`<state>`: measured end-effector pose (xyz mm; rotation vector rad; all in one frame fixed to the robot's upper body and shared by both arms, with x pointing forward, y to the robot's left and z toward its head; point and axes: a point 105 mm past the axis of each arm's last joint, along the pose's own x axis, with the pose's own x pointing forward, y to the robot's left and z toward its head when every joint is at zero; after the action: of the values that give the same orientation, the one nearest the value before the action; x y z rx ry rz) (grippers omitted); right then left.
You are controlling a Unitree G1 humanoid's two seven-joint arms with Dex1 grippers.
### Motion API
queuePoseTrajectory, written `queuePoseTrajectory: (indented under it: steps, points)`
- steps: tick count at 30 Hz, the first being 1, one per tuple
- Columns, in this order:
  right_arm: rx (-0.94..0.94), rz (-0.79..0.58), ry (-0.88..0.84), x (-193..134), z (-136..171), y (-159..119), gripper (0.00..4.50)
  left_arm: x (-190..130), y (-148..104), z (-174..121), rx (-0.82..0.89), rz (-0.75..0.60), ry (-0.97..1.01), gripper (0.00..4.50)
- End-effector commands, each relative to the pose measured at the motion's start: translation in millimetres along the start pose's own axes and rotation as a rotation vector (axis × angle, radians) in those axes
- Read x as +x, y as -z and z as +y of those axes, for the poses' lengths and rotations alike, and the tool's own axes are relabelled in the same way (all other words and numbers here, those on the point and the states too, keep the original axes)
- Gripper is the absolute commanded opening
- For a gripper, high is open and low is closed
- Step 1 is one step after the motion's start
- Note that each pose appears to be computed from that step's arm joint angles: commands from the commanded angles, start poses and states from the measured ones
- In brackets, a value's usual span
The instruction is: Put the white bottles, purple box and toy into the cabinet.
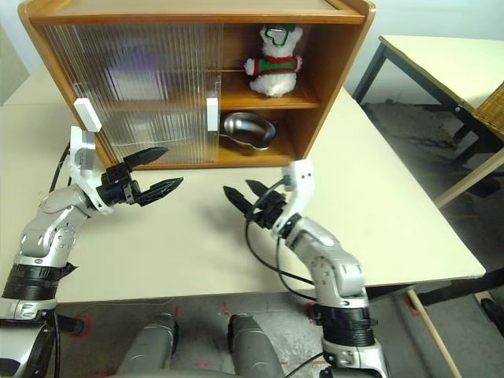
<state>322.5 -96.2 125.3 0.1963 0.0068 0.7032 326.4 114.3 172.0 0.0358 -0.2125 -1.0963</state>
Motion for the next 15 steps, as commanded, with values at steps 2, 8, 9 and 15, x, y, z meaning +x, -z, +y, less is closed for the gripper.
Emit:
queuePoseTrajectory:
  steps: [2,8,9,15]
  points:
    - [-0.153,-0.056,0.032,16,4,-8,1.91,-1,2,-1,0.005,0.014,0.003,4.50]
    - [-0.345,-0.082,0.013,38,13,-6,0.03,-5,2,0,0.011,0.018,-0.008,4.50]
    - [-0.369,-0.091,-0.001,43,17,-7,0.03,-6,2,0,0.012,0.021,-0.011,4.50]
    - [-0.423,-0.159,-0.049,61,36,-21,0.03,-12,3,0,0.015,0.032,-0.024,4.50]
